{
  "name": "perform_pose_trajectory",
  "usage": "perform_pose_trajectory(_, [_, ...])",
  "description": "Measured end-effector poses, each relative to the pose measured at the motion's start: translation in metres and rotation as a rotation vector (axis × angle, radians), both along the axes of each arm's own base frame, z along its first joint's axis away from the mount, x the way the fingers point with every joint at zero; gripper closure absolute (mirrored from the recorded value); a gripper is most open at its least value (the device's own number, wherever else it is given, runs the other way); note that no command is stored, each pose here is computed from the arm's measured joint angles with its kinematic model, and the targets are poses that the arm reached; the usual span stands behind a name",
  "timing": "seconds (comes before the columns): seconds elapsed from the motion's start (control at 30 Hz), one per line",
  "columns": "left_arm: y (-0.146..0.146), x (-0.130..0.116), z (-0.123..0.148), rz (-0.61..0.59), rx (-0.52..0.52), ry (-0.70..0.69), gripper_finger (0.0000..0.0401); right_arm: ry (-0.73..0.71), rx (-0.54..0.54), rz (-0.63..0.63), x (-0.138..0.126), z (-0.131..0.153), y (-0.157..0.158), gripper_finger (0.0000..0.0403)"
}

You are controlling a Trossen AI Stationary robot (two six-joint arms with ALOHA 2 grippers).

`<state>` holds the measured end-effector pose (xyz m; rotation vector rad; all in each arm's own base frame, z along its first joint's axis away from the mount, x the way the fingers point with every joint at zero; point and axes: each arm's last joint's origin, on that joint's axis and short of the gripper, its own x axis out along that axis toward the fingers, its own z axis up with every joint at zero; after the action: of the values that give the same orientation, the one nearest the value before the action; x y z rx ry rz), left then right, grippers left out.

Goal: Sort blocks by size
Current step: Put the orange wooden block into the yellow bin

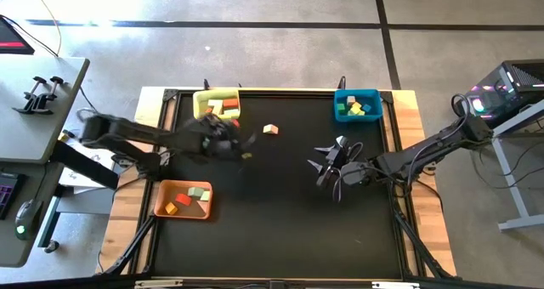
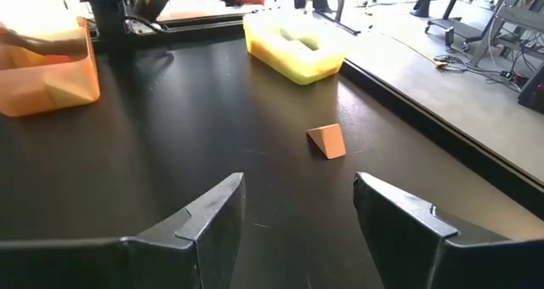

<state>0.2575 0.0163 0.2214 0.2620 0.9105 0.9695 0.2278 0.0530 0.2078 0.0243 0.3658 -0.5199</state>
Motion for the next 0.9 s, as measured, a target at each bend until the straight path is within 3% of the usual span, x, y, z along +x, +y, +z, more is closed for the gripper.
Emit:
perform_pose_trajectory(0.17, [0.034,-0.040,0.020,0.153,0.020,-0.067,0.0309,-0.008,0.003,0.000,0.000,0.001,0.000,0.0187])
perform_pose_trajectory(0.4, [0.082,-0.074,-0.009,0.325,-0.070,-0.122,0.0304,-0.009,0.003,0.000,0.000,0.001,0.000,0.0187])
perform_pose_trajectory(0.6, [0.114,-0.089,-0.035,0.366,-0.139,-0.242,0.0289,-0.008,0.003,0.000,0.000,0.001,0.000,0.0187])
perform_pose_trajectory(0.9, [0.137,-0.099,-0.035,0.376,-0.163,-0.346,0.0275,-0.011,0.008,-0.002,0.000,0.001,0.000,0.0187])
